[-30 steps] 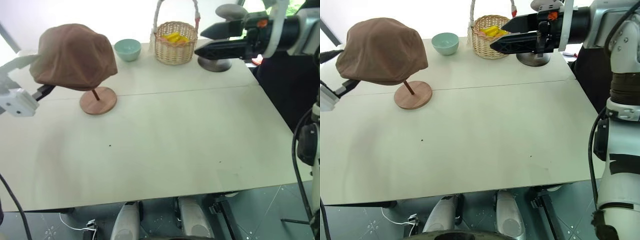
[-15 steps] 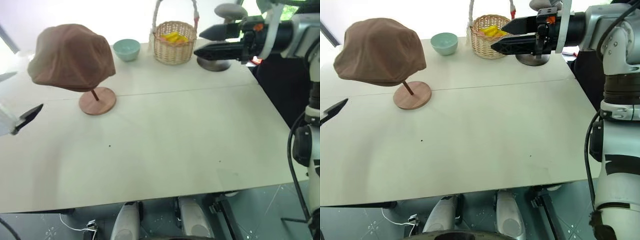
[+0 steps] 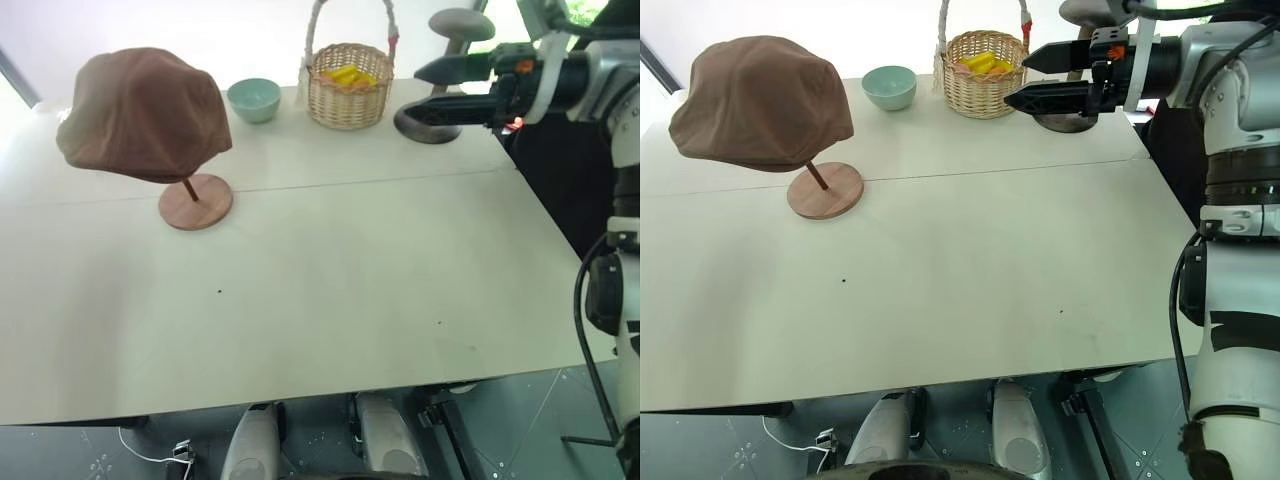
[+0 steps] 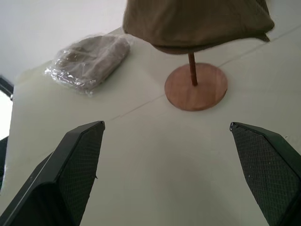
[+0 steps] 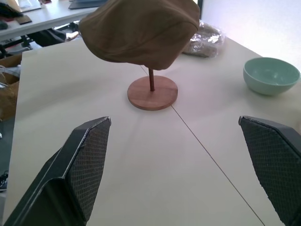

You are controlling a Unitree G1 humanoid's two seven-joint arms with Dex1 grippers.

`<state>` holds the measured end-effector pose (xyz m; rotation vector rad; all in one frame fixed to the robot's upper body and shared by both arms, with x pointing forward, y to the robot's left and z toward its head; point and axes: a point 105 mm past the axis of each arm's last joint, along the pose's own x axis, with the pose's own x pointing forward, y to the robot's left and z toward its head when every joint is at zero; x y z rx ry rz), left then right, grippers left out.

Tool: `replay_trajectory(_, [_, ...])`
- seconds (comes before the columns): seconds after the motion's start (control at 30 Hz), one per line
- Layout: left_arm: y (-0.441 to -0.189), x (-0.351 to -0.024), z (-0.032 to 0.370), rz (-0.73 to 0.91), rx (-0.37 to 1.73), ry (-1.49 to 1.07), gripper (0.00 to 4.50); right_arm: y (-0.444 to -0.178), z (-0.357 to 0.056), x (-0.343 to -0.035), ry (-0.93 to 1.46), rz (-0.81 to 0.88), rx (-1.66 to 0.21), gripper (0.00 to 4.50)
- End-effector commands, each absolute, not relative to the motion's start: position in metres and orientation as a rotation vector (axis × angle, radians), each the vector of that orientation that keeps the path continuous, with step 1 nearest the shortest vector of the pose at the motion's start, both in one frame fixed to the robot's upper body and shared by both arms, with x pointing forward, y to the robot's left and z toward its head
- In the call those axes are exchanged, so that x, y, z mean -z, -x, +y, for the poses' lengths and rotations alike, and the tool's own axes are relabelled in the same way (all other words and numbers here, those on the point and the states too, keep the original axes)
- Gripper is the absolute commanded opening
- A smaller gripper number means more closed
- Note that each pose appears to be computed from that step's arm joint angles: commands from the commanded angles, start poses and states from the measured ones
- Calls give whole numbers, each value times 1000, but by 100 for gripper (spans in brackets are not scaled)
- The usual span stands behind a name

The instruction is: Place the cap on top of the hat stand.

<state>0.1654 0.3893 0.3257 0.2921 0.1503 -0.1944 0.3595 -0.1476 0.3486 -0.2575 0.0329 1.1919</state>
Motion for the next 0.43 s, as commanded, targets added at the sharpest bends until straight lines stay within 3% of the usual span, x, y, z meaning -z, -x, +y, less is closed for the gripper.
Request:
replay_trajectory(0.03, [-154,-347,402,134,172,-280,447,-360,-148,-370,286,-26,-1187,450])
replay_trajectory(0.43, [-143,-362,385,189,293,-317,447,-364,-146,-375,357,-62,-1222,450])
